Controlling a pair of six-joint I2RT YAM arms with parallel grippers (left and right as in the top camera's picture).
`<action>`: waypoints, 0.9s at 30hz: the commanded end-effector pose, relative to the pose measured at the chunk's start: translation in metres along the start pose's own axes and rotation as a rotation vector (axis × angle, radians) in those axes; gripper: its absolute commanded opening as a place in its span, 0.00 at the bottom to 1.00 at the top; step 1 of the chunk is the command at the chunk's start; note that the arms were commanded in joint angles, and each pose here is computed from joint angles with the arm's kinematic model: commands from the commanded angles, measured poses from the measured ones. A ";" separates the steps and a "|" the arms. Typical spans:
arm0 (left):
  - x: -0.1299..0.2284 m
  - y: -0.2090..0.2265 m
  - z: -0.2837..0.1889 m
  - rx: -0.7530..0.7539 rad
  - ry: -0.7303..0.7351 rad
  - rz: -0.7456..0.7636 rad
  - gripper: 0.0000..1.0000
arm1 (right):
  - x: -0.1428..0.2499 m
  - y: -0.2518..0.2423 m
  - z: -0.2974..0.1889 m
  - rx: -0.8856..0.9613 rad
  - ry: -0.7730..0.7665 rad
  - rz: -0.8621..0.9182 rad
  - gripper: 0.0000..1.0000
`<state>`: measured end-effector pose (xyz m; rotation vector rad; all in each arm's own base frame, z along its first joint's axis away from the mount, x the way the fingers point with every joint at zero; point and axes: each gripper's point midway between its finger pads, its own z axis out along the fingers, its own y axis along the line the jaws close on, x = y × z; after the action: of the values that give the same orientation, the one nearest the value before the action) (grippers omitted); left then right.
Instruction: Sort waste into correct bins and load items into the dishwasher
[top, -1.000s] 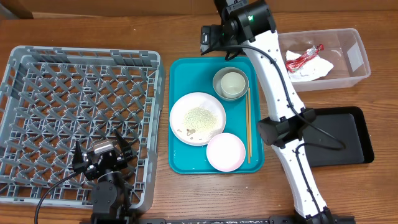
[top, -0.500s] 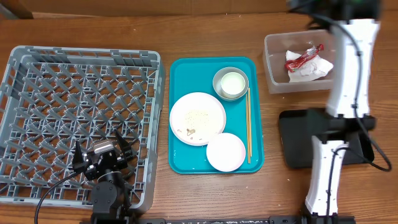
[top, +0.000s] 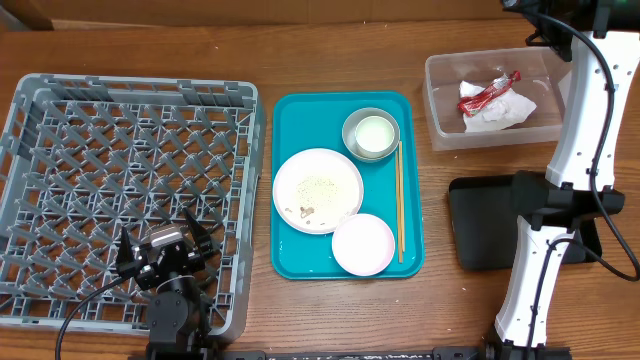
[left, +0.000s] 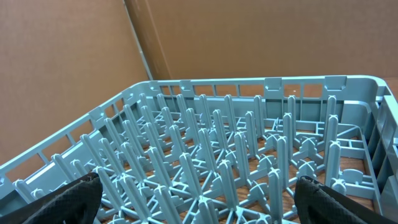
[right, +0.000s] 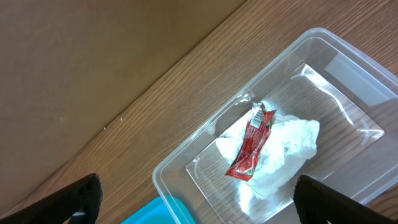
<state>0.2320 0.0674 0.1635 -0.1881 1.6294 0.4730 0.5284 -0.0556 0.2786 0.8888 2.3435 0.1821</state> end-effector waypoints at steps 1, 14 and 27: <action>0.001 0.002 0.000 -0.014 0.001 0.014 1.00 | -0.006 0.003 -0.014 -0.027 -0.027 0.009 1.00; 0.002 0.006 0.000 -0.037 0.005 0.037 1.00 | -0.006 0.003 -0.014 -0.027 -0.027 0.009 1.00; -0.136 -0.048 -0.052 0.463 -0.546 -0.275 1.00 | -0.006 0.003 -0.014 -0.028 -0.027 0.009 1.00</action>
<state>0.2273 -0.0080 0.2734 0.0458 1.1642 0.0111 0.5285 -0.0548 0.2788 0.8867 2.3452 0.1918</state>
